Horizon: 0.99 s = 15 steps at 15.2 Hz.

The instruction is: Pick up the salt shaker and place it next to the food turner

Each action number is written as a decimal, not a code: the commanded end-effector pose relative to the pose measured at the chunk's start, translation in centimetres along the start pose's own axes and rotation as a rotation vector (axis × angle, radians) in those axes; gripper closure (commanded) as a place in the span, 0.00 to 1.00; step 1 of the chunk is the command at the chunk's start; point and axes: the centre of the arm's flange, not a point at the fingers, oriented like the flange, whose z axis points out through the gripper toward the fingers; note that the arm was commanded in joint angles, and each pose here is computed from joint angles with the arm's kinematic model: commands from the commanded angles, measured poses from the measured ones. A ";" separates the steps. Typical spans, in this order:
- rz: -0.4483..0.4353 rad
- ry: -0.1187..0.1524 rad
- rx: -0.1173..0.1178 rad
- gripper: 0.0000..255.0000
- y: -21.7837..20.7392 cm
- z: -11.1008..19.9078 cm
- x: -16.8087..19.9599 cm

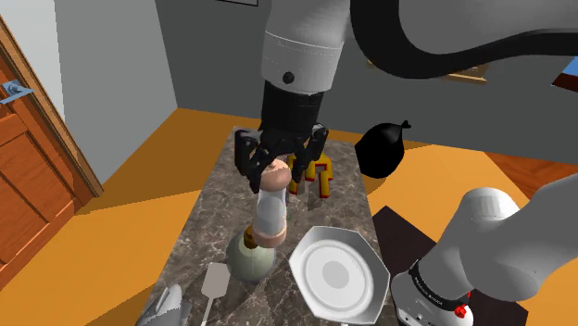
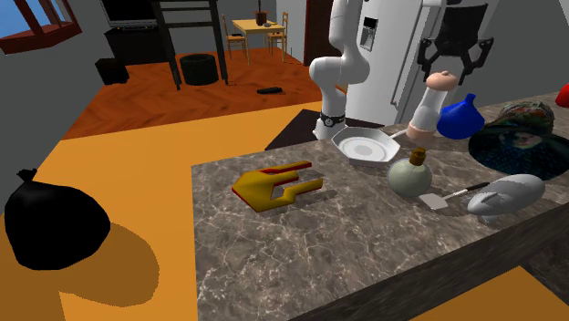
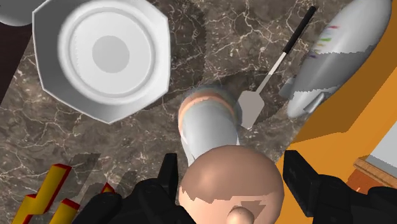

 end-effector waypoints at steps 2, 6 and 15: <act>0.001 0.000 0.000 1.00 -2.0 -0.6 -3.7; 0.001 0.000 0.000 1.00 -4.7 -1.4 -8.2; 0.001 0.000 0.000 1.00 -10.6 -3.2 -18.3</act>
